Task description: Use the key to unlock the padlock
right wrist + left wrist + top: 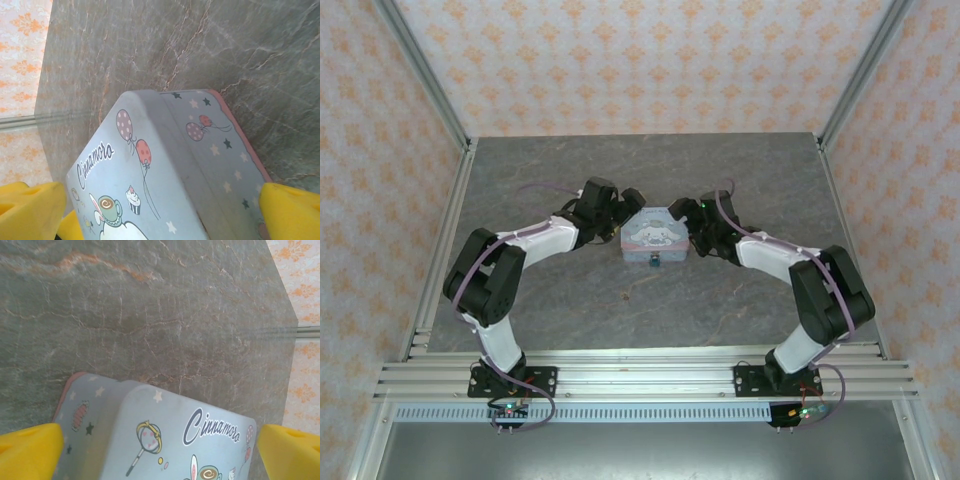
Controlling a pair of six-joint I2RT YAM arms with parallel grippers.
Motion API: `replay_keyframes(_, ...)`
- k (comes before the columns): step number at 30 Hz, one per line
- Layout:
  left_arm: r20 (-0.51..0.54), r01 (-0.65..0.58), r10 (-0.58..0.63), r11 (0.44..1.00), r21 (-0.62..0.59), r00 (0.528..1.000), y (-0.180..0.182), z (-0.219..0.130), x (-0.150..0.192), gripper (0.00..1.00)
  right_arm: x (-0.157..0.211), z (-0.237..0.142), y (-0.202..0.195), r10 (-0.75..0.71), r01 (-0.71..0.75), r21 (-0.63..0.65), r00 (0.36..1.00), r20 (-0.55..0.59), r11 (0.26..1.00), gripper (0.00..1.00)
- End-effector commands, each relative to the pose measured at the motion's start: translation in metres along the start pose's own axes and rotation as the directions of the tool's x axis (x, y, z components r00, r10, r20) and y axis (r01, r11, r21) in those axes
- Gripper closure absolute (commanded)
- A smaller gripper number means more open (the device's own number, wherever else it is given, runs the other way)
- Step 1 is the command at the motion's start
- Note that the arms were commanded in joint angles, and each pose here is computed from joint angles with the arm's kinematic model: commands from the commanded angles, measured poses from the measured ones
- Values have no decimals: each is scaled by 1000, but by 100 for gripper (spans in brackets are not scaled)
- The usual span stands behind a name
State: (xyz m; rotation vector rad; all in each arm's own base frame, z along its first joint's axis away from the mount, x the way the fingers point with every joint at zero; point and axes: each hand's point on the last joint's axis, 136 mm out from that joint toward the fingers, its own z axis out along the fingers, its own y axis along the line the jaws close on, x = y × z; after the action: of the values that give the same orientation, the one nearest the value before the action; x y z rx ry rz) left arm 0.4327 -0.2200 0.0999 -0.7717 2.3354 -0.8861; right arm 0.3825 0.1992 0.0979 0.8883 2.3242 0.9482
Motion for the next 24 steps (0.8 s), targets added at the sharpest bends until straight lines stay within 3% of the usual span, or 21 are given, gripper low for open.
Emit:
replay_keyframes(1, 44, -29, 29, 999, -14, 999, 9, -20, -19, 0, -28, -29, -8, -26, 20, 50, 994, 106, 999, 1)
replay_keyframes(6, 89, -27, 29, 999, -24, 996, 20, -46, -37, 0, -57, -78, -27, -165, 116, 254, 970, 181, 960, 1)
replay_keyframes(9, 108, -41, 42, 999, -11, 993, 17, -65, -40, 0, -79, -119, -32, -153, 39, 341, 937, 313, 939, 1)
replay_keyframes(11, 113, -48, 48, 999, -3, 992, 15, -75, -39, 0, -74, -125, -13, -159, 116, 173, 953, 257, 978, 1)
replay_keyframes(13, 114, -48, 46, 999, 8, 992, 14, -83, -36, 0, -73, -131, 7, -131, 158, -79, 953, 272, 984, 1)
replay_keyframes(14, 113, -47, 45, 999, 10, 993, 15, -87, -35, 0, -73, -137, 12, -133, 180, -137, 945, 297, 974, 1)
replay_keyframes(20, 112, -66, 67, 998, -11, 991, 24, -116, -25, 0, -42, -149, 27, -249, 300, -186, 935, 254, 935, 1)
replay_keyframes(22, 114, -87, 89, 996, -26, 989, 27, -127, -22, 0, -22, -144, 36, -303, 340, -209, 934, 190, 917, 1)
replay_keyframes(24, 119, -101, 106, 994, -47, 987, 31, -135, -22, 0, 3, -134, 42, -367, 379, -213, 925, 95, 901, 9)
